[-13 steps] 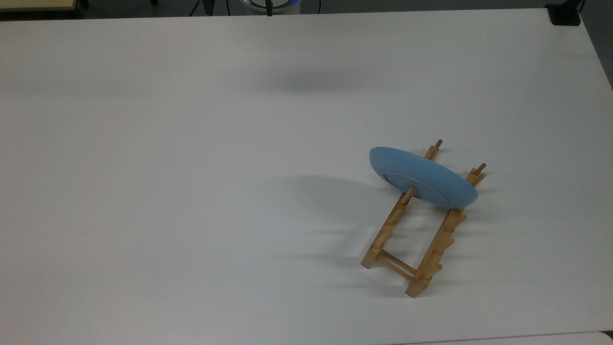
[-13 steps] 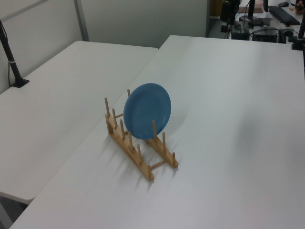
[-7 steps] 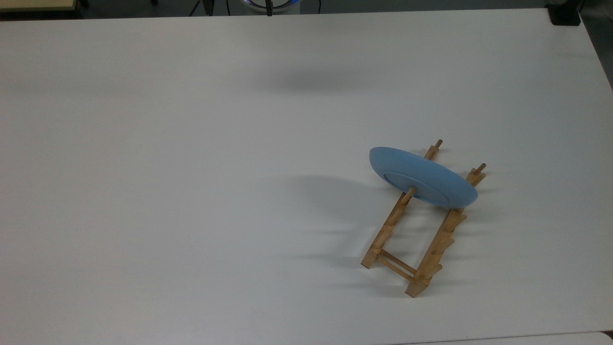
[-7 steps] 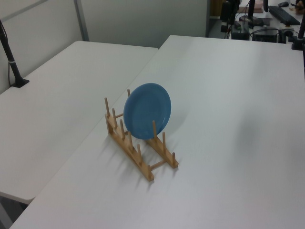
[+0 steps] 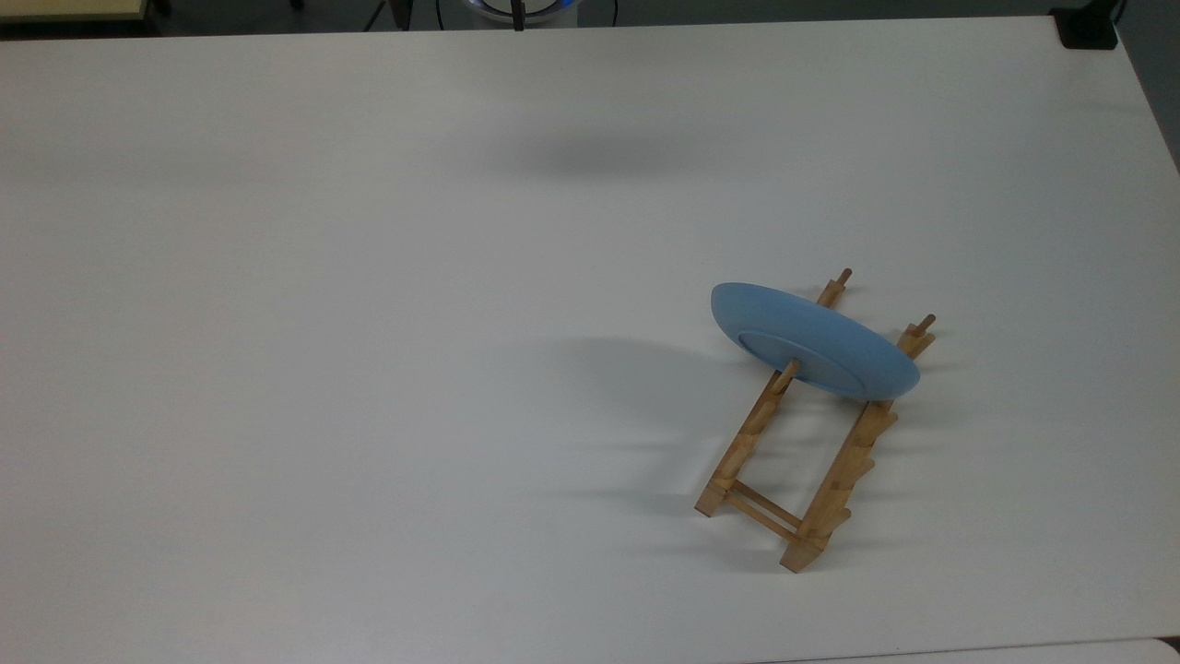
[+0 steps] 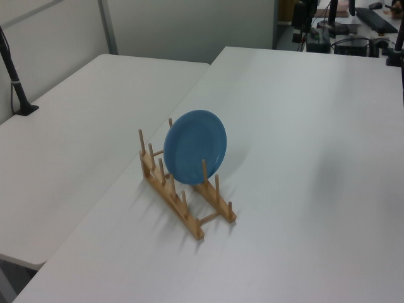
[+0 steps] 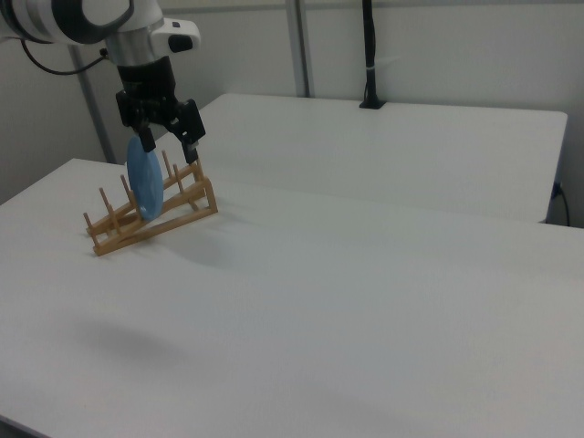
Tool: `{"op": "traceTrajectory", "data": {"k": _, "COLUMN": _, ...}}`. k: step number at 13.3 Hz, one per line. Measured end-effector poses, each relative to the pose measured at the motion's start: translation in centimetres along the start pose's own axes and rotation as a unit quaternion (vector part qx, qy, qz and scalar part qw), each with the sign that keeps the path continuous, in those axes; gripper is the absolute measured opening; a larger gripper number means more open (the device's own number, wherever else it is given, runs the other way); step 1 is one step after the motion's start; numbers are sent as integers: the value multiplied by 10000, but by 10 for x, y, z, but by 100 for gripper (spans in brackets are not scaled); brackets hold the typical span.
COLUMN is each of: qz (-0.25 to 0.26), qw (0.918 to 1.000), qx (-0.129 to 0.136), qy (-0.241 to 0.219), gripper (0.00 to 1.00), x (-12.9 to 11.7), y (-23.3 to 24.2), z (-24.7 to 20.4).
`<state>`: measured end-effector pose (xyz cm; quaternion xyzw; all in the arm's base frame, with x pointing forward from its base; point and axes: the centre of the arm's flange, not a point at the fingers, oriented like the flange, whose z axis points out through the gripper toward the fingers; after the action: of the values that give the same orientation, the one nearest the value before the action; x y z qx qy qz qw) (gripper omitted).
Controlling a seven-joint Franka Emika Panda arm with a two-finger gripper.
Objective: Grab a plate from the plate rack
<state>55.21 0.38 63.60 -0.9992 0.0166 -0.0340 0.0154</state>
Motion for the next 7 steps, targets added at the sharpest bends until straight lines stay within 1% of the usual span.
{"op": "traceTrajectory", "data": {"k": 5, "qz": -20, "qw": 10000, "qx": 0, "qy": 0, "gripper": 100, "x": 0, "y": 0, "z": 0}}
{"op": "traceTrajectory", "data": {"k": 7, "qz": -185, "qw": 9998, "qx": 1, "qy": -1, "gripper": 100, "x": 0, "y": -3, "z": 0}}
